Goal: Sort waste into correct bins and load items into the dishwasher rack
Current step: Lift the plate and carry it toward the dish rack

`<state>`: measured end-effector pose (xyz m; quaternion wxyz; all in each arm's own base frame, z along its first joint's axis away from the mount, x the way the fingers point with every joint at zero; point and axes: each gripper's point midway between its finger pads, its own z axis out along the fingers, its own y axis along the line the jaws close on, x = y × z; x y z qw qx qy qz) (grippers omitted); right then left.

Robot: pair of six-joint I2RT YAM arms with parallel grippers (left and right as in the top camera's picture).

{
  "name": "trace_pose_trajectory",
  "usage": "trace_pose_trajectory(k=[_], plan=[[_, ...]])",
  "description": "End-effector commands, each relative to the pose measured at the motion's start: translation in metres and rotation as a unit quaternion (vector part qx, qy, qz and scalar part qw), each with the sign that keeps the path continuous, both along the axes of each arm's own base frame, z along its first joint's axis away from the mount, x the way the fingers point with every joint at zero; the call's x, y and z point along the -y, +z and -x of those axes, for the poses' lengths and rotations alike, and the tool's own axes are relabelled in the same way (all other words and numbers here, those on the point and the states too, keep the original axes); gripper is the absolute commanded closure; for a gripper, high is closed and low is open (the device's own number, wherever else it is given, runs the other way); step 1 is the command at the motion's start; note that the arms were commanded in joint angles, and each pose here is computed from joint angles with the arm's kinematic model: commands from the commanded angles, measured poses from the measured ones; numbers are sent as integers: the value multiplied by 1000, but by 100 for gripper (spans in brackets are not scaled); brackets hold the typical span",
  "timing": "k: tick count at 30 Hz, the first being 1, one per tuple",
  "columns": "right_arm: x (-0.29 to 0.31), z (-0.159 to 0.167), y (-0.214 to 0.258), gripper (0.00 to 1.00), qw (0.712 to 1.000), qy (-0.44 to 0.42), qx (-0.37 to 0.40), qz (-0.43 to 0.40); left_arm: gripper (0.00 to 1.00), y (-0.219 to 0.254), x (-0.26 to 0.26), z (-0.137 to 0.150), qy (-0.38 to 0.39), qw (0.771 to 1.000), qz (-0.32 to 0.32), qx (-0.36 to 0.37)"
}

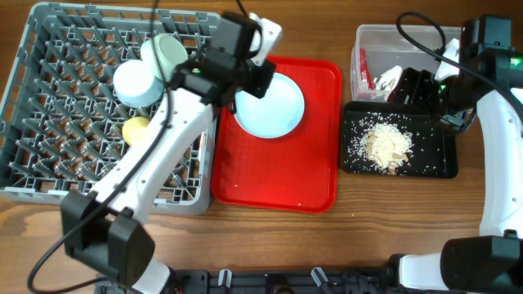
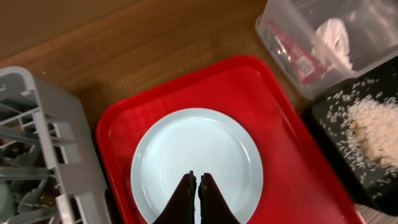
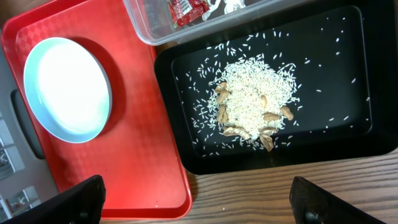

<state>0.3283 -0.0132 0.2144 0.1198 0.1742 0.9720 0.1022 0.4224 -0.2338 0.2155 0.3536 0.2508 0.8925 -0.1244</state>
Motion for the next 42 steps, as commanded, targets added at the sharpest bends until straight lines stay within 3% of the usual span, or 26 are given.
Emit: trace_pose_trajectory(k=[1,3,4,7,8,10,21,26,30,36,37,38,40,42], plan=[[0,-1,8,4,1000,0,13,-3,96,11,8,10,-12,1000,27,-10],[0,-1,8,4,1000,0,13,-2,94,3,13,14,-19,999,22,-23],[0,-1,8,5,1000,0,13,-2,67,-7,22,21,-33,998,19,-41],[0,-1,8,4,1000,0,12,-3,31,-31,39,35,-58,995,8,-77],[0,-1,8,4,1000,0,12,-2,7,-38,44,38,-63,994,4,-85],[0,-1,8,3,1000,0,12,-3,0,-54,54,43,-74,992,-6,-101],[0,-1,8,2,1000,0,13,-2,0,-152,82,50,-96,979,-56,-168],[0,-1,8,1,1000,0,13,-3,21,-192,70,45,-76,975,-118,-171],[0,-1,8,2,1000,0,13,-3,25,-206,60,39,-55,971,-188,-141],[0,-1,8,2,1000,0,12,-3,48,-219,66,48,-69,962,-232,-124],[0,-1,8,2,1000,0,12,-3,54,-220,66,49,-70,962,-235,-124],[0,-1,8,2,1000,0,12,-3,68,-223,67,50,-71,961,-238,-124],[0,-1,8,2,1000,0,12,-3,84,-223,67,52,-72,960,-242,-123],[0,-1,8,2,1000,0,11,-3,89,-222,66,51,-69,959,-247,-119]])
